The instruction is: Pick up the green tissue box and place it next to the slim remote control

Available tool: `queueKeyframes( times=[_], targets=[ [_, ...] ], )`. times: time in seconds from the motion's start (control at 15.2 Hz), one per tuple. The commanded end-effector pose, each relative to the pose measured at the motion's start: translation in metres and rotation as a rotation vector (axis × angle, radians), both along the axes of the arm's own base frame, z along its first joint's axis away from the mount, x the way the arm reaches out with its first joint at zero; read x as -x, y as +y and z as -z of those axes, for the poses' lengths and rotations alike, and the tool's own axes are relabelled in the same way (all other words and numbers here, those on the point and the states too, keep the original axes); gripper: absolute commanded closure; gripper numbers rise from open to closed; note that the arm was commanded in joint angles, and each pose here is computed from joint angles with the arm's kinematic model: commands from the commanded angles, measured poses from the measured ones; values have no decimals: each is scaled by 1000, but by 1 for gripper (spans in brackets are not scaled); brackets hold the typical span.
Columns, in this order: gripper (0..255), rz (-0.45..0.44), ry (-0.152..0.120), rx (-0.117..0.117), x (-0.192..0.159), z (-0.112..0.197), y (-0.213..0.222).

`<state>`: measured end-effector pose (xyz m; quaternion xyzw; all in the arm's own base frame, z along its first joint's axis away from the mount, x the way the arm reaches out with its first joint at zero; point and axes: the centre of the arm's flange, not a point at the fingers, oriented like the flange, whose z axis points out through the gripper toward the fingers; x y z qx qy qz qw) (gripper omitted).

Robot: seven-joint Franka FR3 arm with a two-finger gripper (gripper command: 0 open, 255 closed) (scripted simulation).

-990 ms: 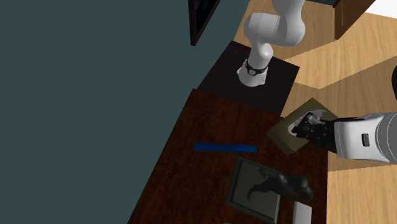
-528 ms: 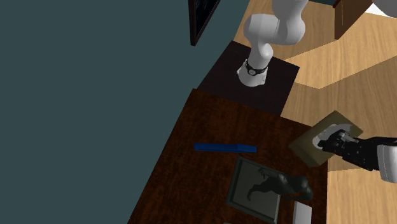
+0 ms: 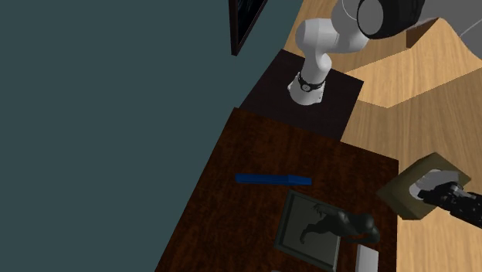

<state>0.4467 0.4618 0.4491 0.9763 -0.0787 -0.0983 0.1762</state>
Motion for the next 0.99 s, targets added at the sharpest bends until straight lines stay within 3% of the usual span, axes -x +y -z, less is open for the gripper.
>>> queueKeyframes(
  times=[0.0,0.79,0.92],
  targets=[
    [255,2,-1,0,0,11,6],
    [255,2,-1,0,0,76,6],
    [255,2,-1,0,0,76,6]
  ],
)
